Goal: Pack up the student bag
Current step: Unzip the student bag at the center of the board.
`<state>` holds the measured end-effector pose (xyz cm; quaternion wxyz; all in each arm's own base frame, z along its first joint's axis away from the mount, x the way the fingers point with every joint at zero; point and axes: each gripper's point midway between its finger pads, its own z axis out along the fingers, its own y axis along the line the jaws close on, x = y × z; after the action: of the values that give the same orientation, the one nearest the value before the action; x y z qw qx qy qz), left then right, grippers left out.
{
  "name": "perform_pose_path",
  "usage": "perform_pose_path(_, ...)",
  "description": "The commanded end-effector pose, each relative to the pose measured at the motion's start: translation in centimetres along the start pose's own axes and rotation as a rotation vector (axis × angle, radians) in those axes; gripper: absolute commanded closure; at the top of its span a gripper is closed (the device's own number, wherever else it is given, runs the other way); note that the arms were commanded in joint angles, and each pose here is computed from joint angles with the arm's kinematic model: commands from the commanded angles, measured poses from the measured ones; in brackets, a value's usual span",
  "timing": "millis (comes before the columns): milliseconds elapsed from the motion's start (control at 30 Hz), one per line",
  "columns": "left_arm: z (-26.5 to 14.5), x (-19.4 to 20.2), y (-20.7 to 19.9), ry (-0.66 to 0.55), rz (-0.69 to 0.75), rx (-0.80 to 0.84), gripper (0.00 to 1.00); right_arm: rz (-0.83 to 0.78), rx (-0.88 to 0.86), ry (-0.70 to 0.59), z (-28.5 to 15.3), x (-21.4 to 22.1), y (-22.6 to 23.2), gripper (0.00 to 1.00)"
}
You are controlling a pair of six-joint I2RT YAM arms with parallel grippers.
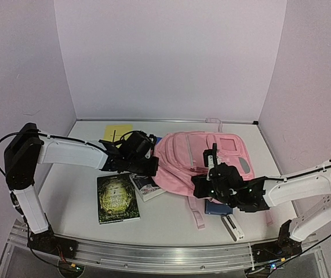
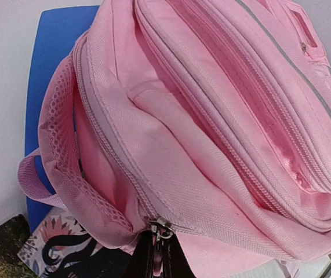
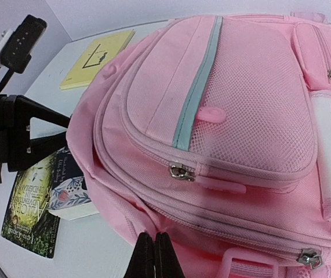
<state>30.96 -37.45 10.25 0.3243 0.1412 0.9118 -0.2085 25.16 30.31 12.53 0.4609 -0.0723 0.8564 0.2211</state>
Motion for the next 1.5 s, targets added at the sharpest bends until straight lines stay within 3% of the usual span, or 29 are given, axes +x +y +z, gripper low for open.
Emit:
perform_pose_path(0,-0.6,-4.1,4.7,-0.073,0.052,-0.081,1.00,-0.056,0.021,-0.012,-0.8,-0.5,-0.6,1.00)
perform_pose_path(133,-2.0,-3.4,-0.6,-0.039,0.211,0.223,1.00,-0.125,-0.071,0.011,-1.1,-1.2,1.7,0.99)
perform_pose_path(267,-4.3,-1.7,-2.9,-0.001,0.236,0.399,1.00,-0.170,-0.115,0.007,-1.3,-2.9,3.8,0.75)
perform_pose_path(333,-5.1,-0.8,-3.3,0.028,0.218,0.440,1.00,-0.184,-0.131,0.000,-1.1,-3.9,4.8,0.62)
perform_pose_path(433,-6.3,-0.2,-3.7,0.051,0.187,0.472,1.00,-0.228,-0.145,0.002,-0.1,-4.6,6.4,0.50)
perform_pose_path(667,-7.3,0.1,-3.5,0.083,0.125,0.430,1.00,-0.349,-0.177,0.063,3.8,-3.8,9.6,0.34)
perform_pose_path(1100,-6.9,0.0,-2.7,0.063,0.070,0.391,1.00,-0.430,-0.087,0.115,7.0,-1.4,8.6,0.48)
perform_pose_path(1233,-7.0,-0.1,-2.7,0.053,0.058,0.392,1.00,-0.432,-0.066,0.115,7.4,-1.2,8.3,0.64)
perform_pose_path(1367,-6.4,-0.8,-0.9,0.037,-0.003,0.283,1.00,-0.419,-0.073,0.106,7.0,-1.6,8.5,0.95)
perform_pose_path(1467,-6.1,-1.5,1.1,0.027,-0.047,0.183,1.00,-0.407,-0.068,0.086,6.3,-2.4,8.3,1.00)
